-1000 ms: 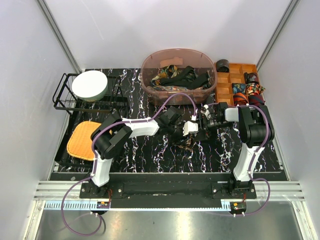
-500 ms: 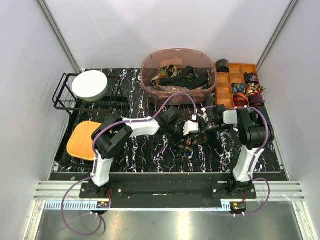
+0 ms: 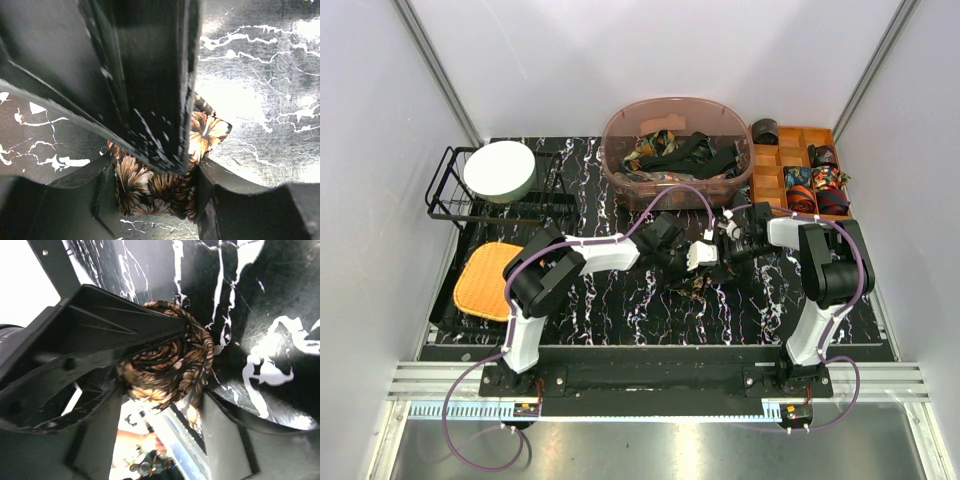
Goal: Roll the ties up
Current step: Pick up the tie at the center of the board.
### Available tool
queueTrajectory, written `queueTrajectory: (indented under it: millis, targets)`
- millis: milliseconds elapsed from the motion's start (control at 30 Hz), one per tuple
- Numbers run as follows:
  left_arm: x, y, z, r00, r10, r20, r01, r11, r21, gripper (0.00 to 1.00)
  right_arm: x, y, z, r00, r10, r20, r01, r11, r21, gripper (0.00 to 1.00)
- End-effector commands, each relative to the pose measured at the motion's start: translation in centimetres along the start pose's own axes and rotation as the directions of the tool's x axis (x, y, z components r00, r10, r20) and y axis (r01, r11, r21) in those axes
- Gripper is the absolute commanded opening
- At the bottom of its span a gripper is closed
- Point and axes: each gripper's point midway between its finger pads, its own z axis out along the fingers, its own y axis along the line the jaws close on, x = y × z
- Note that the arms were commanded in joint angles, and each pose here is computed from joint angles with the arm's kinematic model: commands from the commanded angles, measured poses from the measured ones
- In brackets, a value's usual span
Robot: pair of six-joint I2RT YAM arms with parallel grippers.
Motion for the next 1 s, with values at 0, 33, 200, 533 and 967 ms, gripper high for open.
queueTrajectory:
  millis: [0, 33, 200, 533, 967]
  targets:
    - [9.2, -1.8, 0.6, 0.954, -0.132, -0.268, 0.136, 0.991, -0.004, 0.0, -1.3, 1.0, -1.0, 0.996, -0.054, 0.074, 0.051, 0.998, 0.042, 0.61]
    - [9.2, -1.8, 0.6, 0.955, -0.133, -0.267, 0.136, 0.991, -0.005, 0.0, -1.5, 1.0, -0.9, 0.995, -0.055, 0.077, 0.052, 0.998, 0.044, 0.54]
    - [9.2, -1.8, 0.7, 0.953, -0.146, -0.267, 0.149, 0.989, -0.009, 0.0, -1.0, 1.3, -0.5, 0.999, -0.011, 0.035, 0.011, 1.0, 0.004, 0.58]
    - [8.8, -1.7, 0.9, 0.955, -0.146, -0.258, 0.15, 0.989, -0.003, 0.0, -0.2, -0.6, 0.4, 0.999, 0.038, -0.014, -0.038, 0.998, 0.045, 0.79]
    - [9.2, -1.6, 1.1, 0.954, -0.148, -0.262, 0.152, 0.988, -0.003, 0.0, -0.3, -0.1, 0.3, 1.0, 0.018, -0.022, -0.018, 0.999, 0.027, 0.0]
